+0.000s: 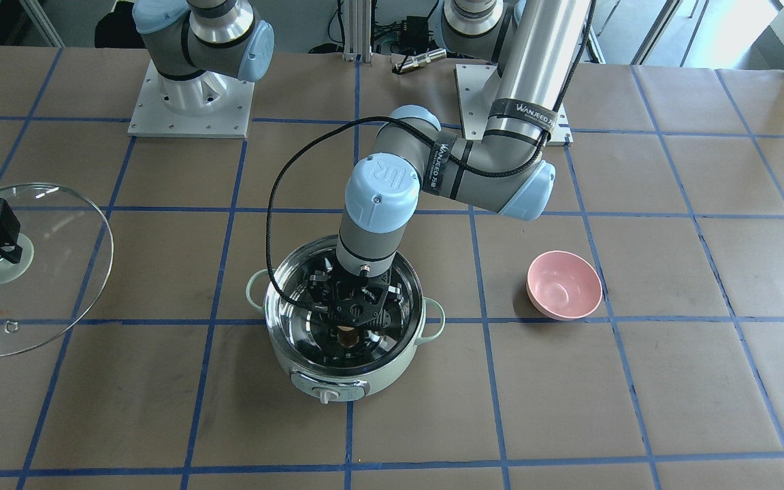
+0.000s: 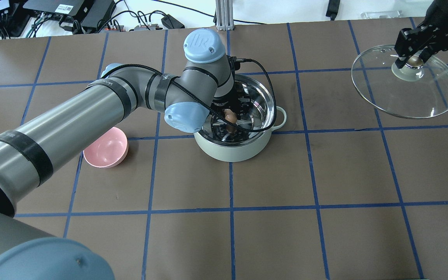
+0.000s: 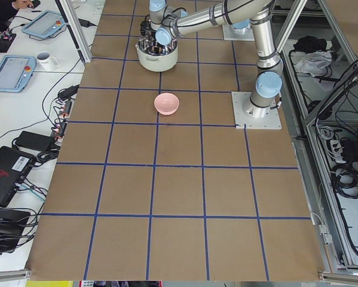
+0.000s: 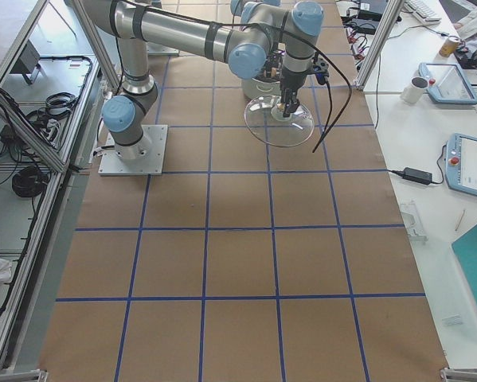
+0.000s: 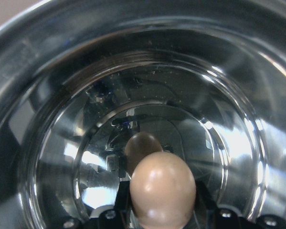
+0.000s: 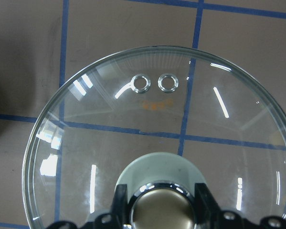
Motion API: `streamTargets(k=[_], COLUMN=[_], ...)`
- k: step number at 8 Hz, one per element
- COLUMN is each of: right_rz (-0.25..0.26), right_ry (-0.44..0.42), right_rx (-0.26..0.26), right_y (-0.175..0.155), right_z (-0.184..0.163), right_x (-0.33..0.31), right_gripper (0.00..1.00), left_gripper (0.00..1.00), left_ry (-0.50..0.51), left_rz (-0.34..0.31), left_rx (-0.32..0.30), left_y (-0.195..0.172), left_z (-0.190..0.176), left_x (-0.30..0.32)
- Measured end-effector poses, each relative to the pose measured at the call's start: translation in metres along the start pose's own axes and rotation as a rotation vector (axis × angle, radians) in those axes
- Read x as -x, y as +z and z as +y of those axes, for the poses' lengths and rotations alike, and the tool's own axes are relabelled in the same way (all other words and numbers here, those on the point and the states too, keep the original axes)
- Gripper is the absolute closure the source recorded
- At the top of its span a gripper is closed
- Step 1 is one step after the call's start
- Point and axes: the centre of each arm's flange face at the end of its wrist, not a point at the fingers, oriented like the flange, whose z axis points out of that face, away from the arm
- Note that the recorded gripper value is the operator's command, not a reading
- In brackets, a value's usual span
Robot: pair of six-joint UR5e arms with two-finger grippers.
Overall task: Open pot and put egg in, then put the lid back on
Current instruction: 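Lift the egg with the left gripper and carry it over the pot, then lower the egg into the pot, open the left gripper and withdraw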
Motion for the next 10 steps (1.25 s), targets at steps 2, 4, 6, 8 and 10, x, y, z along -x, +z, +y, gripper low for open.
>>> streamTargets(k=[2,4,6,8,10], right_rz=[-0.013,-0.016,-0.015,-0.011,-0.009], right_ry=[0.013,0.032,0.064,0.098,0.146], right_rx=[-0.015,-0.02,-0.025,-0.035,-0.052], right_y=[-0.004,-0.006,-0.009,-0.015,-0.019], right_z=[0.0,-0.001,-0.004,-0.008,-0.011], right_x=[0.004,0.011,0.029,0.067,0.12], right_gripper=[1.0,1.0,1.0,1.0,1.0], left_gripper=[0.0,0.0,0.0,0.0,0.0], left_ry=[0.002,0.009,0.003,-0.035,-0.074], left_rz=[-0.002,0.0,-0.008,-0.022,-0.047], left_rx=[0.008,-0.015,0.014,0.056,0.126], left_y=[0.002,-0.021,-0.083,-0.166,-0.233], left_z=[0.002,0.004,0.021,0.038,0.061], left_x=[0.0,-0.002,-0.002,0.017,0.052])
